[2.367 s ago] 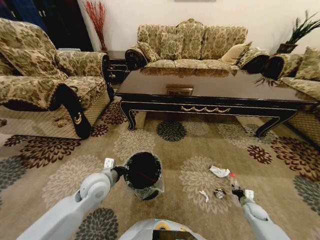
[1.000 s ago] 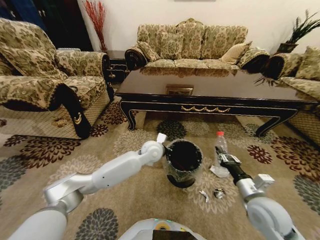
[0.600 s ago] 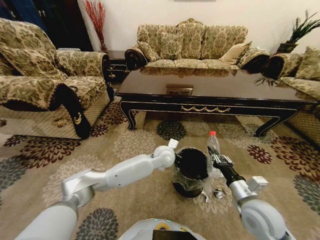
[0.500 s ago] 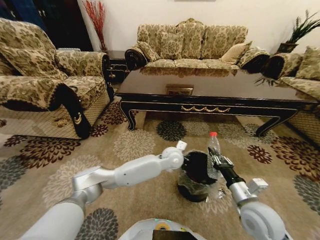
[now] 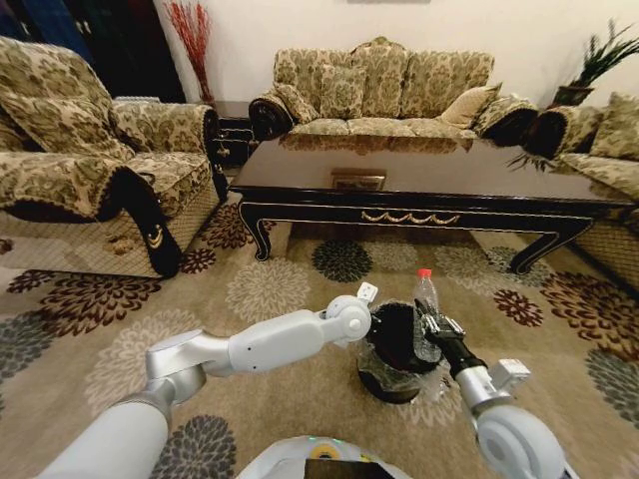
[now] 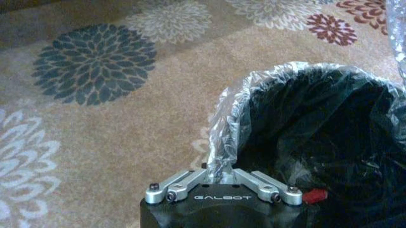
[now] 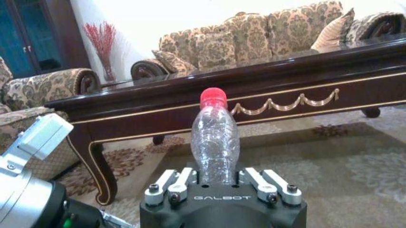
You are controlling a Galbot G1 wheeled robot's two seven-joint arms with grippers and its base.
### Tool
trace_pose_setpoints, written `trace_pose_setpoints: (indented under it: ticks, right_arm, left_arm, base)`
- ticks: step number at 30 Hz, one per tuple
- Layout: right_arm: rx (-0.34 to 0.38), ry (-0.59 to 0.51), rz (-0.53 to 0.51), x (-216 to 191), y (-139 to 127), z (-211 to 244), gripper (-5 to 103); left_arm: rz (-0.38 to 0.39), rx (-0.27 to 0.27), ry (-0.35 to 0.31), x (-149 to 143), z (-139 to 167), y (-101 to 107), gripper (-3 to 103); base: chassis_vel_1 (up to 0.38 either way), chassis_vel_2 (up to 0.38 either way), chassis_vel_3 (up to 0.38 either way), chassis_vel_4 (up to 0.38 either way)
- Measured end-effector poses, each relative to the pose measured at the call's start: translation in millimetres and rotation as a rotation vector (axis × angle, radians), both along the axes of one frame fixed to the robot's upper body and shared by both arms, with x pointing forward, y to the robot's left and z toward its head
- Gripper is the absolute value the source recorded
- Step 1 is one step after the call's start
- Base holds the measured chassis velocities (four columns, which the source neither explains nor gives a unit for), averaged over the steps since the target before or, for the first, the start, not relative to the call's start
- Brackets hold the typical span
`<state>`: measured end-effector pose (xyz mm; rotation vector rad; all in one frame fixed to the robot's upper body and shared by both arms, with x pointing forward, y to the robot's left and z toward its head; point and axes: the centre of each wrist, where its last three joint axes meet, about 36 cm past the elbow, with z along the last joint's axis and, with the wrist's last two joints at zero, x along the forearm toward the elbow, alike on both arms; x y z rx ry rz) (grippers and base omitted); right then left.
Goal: Move to the front of the table and pick up the trash from the floor, then place it into the trash bin.
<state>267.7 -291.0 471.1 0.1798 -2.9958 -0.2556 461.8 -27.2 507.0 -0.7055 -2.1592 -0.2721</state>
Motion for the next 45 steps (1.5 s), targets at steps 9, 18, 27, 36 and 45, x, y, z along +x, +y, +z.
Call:
trace_pose_setpoints:
  ticks: [9, 18, 27, 36, 45]
  right_arm:
    - [-0.033, -0.007, 0.027, -4, 2, 1, 61]
    - [-0.035, 0.004, 0.024, -6, 3, -3, 93]
    - [-0.046, -0.013, 0.005, -2, -4, 0, 100]
    - [-0.089, -0.055, -0.083, 13, -45, 4, 100]
    - [-0.111, 0.004, -0.187, 25, -84, -36, 100]
  left_arm:
    - [0.006, 0.015, 0.000, -1, -1, 9, 2]
    - [0.021, 0.019, 0.011, -4, -8, 15, 2]
    - [0.063, 0.010, 0.001, 0, -4, 39, 2]
    - [0.151, -0.012, 0.001, 1, -5, 90, 2]
    - [0.225, -0.016, 0.005, -13, -23, 142, 2]
  base:
    - [0.000, 0.000, 0.000, 0.000]
    - [0.000, 0.000, 0.000, 0.000]
    - [0.000, 0.000, 0.000, 0.000]
    - [0.000, 0.000, 0.000, 0.000]
    - [0.000, 0.000, 0.000, 0.000]
